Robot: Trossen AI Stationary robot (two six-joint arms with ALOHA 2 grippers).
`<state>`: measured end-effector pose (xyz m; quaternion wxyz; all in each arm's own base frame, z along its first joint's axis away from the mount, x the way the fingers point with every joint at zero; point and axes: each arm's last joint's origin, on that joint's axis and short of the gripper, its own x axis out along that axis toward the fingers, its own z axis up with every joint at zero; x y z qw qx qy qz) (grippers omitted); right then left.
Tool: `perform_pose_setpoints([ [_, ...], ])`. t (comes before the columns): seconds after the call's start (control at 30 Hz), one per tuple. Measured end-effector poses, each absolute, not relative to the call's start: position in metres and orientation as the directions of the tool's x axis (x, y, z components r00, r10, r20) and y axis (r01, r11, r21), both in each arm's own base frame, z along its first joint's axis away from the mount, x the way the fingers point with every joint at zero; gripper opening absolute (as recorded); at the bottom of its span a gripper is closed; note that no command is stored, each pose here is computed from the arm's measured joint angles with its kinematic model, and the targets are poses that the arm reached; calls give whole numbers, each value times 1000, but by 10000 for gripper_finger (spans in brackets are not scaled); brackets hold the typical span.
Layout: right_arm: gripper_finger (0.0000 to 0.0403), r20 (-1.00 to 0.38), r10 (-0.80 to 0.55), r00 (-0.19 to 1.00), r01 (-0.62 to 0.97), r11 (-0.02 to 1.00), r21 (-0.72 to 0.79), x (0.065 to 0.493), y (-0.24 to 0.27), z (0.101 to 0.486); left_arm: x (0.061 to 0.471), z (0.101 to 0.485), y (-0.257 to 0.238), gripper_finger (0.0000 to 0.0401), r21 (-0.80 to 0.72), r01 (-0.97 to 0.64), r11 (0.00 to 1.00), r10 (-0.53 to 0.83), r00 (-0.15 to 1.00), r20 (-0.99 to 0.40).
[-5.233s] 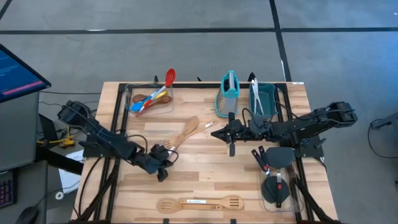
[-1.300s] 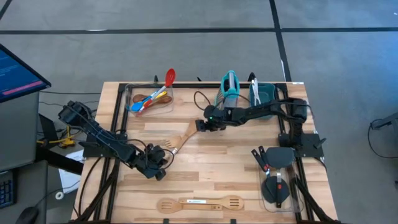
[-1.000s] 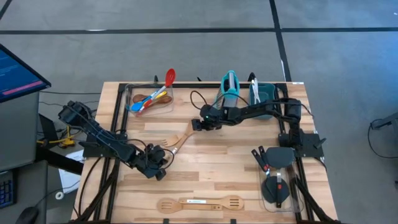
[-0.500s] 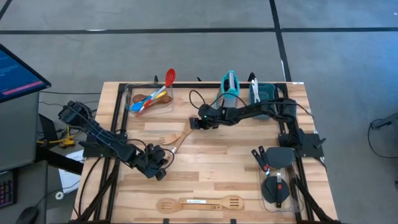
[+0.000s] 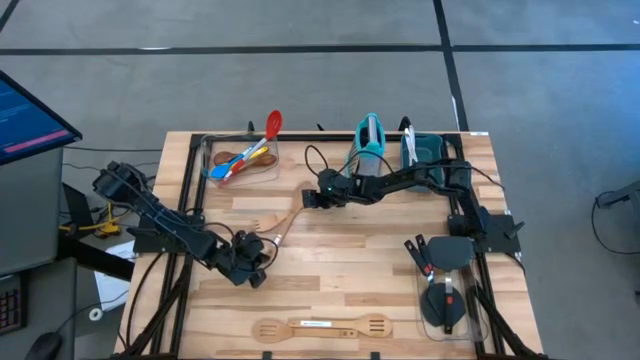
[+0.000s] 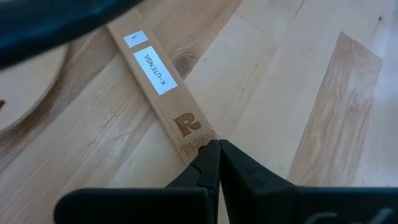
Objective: Pick & Place Kitchen Items
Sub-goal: Put the wooden spoon into the left transparent bin
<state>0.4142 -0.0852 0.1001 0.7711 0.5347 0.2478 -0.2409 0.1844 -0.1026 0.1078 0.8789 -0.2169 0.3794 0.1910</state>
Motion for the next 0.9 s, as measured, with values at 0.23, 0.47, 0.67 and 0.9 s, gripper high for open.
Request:
perform_pose_setpoints([
  [0.23, 6, -633, -108, 767, 628, 330, 705, 415, -85, 101, 184, 107, -103, 1, -244, -497, 833, 166, 644, -747],
  [0.47, 34, -628, -58, 776, 608, 331, 722, 415, -83, 104, 184, 107, -103, 1, -246, -492, 835, 159, 644, -748],
  [0.67, 22, -571, 60, 818, 501, 412, 761, 416, -72, 124, 183, 107, -106, 1, -250, -479, 842, 147, 649, -746],
  [0.9, 5, -465, 198, 863, 231, 663, 712, 418, -47, 170, 180, 107, -112, 1, -257, -452, 854, 120, 653, -748],
])
